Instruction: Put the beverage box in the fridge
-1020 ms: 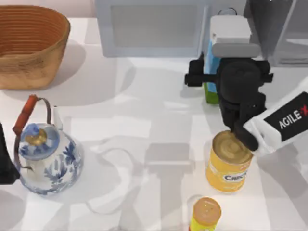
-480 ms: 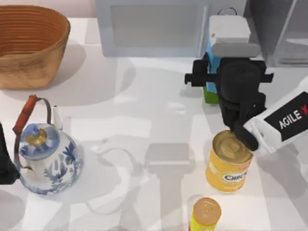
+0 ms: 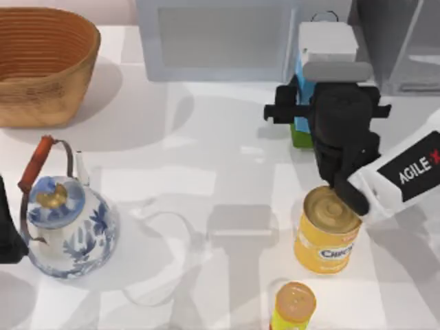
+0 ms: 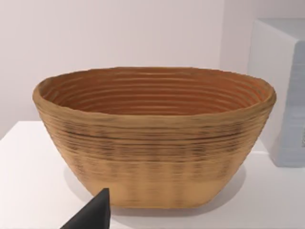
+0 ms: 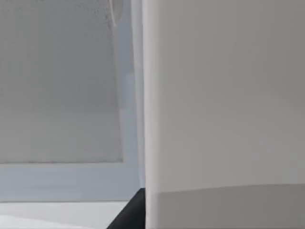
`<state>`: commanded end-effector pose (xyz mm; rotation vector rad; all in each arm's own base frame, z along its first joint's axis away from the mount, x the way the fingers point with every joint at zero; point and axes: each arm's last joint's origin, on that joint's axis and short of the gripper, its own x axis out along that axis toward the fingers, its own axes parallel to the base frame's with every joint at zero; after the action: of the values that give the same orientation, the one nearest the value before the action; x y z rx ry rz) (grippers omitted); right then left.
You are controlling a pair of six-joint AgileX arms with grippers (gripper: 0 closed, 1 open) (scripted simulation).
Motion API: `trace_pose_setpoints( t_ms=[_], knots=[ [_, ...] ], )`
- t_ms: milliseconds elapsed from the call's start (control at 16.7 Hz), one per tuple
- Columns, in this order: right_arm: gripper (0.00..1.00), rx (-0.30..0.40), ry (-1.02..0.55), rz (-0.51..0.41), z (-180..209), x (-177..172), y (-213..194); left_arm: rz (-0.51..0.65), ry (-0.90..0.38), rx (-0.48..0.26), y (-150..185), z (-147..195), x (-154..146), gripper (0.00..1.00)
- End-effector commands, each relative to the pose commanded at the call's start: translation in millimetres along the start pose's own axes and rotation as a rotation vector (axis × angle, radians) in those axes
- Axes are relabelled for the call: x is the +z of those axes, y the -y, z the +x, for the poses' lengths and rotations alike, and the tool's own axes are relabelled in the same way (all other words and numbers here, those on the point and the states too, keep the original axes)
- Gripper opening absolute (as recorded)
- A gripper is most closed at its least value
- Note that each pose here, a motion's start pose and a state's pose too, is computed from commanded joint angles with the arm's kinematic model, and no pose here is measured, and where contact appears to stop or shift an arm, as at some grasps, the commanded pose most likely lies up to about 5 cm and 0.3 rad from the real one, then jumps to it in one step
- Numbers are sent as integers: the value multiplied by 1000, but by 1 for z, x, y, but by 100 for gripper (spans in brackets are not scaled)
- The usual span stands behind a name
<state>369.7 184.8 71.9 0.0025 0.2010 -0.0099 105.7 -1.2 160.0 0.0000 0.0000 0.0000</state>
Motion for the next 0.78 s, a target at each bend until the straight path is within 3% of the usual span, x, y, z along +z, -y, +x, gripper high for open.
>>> trace_pose_setpoints(
  t_ms=[240,480,780],
  knots=[
    [0,5,33,25,1,17,-3,0,0,0,0,0,0,100],
    [0,9,65,45,-3,66,-6,0,0,0,0,0,0,100],
    [0,-1,-24,-22,-18,112,-4,0,0,0,0,0,0,100]
  ],
)
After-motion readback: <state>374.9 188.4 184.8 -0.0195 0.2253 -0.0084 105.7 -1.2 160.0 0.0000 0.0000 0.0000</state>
